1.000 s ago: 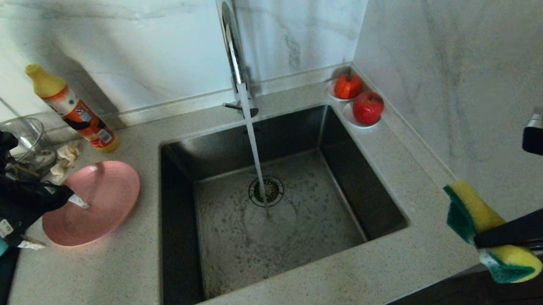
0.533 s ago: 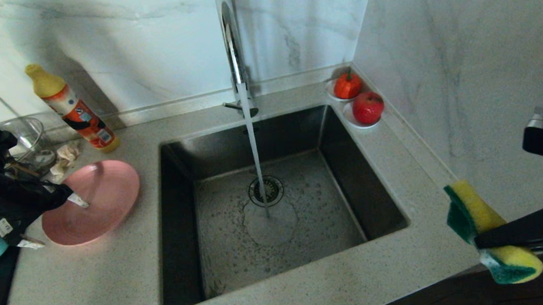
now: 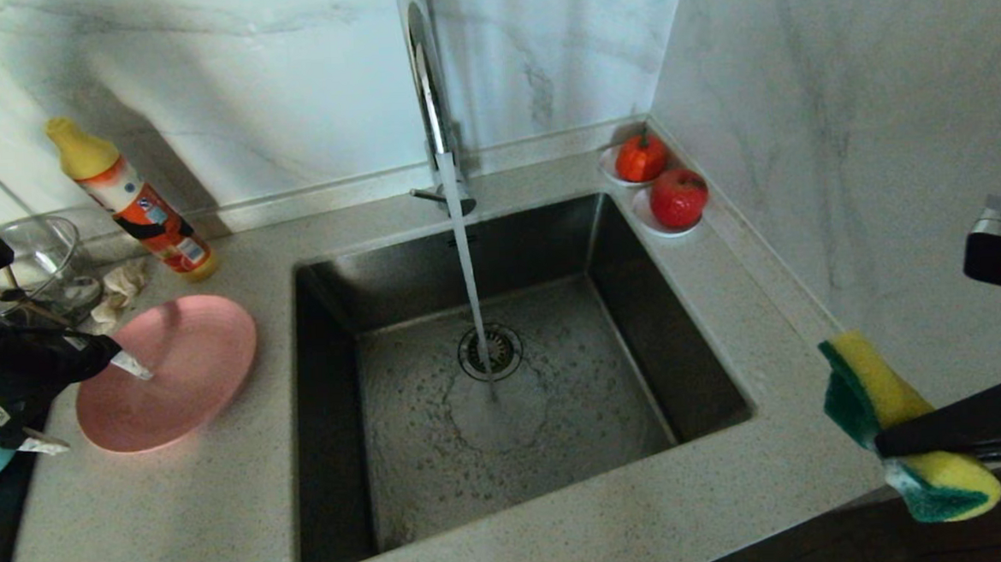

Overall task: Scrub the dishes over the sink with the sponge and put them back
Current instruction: Wash the plate

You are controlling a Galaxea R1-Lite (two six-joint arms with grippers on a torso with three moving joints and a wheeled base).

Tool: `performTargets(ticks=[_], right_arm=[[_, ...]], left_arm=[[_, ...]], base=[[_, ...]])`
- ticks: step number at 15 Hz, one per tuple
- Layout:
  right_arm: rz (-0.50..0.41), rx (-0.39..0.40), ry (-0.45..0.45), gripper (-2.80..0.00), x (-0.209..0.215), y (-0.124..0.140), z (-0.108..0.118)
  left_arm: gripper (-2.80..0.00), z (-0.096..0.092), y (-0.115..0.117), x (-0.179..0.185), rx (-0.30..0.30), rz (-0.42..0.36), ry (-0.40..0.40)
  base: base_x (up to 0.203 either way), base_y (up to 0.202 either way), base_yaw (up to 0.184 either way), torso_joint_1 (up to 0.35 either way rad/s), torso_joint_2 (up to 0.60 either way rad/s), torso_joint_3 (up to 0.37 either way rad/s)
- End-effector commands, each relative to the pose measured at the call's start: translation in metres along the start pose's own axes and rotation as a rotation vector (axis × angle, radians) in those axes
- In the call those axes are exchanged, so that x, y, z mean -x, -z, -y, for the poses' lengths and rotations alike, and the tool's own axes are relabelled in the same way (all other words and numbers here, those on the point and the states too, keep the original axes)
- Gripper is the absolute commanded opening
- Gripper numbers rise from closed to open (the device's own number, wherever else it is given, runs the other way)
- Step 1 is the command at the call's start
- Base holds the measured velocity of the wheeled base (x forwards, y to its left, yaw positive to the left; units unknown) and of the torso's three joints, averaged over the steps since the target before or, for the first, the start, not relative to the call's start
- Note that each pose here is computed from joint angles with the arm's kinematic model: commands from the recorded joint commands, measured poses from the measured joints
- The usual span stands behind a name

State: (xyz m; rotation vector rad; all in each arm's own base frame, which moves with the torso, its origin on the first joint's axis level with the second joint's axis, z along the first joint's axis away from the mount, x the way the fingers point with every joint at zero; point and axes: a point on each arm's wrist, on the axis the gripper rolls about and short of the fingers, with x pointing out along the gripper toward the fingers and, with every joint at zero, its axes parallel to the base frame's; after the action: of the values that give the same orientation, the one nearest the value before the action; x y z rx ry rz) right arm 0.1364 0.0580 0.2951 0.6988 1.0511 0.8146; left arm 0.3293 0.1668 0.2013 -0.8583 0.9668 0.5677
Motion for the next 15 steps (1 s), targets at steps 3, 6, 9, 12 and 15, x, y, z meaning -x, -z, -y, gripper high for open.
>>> performTargets(ticks=[3, 6, 9, 12, 15], right_arm=[[-0.003, -0.003, -0.005, -2.80, 0.001, 0.002, -0.001], [-0.001, 0.000, -0.006, -2.80, 0.001, 0.001, -0.001], [-0.003, -0.004, -0.005, -2.80, 0.001, 0.001, -0.001], [-0.004, -0.004, -0.004, -2.80, 0.000, 0.000, -0.001], [-0.004, -0.005, -0.004, -2.80, 0.000, 0.000, -0.001]], left_arm=[[0.00, -0.004, -0.002, 0.000, 0.023, 0.000, -0.008], [0.00, -0.007, -0.005, 0.002, 0.027, 0.011, -0.010], [0.00, -0.008, -0.005, -0.004, 0.028, -0.005, -0.018], [0.00, -0.009, -0.005, -0.010, 0.029, -0.017, -0.023], [-2.80, -0.009, -0.006, -0.013, 0.031, -0.020, -0.025]], base=[[0.000, 0.000, 0.000, 0.000, 0.00, 0.000], [0.000, 0.000, 0.000, 0.000, 0.00, 0.000], [0.000, 0.000, 0.000, 0.000, 0.00, 0.000], [0.000, 0.000, 0.000, 0.000, 0.00, 0.000], [0.000, 0.000, 0.000, 0.000, 0.00, 0.000]])
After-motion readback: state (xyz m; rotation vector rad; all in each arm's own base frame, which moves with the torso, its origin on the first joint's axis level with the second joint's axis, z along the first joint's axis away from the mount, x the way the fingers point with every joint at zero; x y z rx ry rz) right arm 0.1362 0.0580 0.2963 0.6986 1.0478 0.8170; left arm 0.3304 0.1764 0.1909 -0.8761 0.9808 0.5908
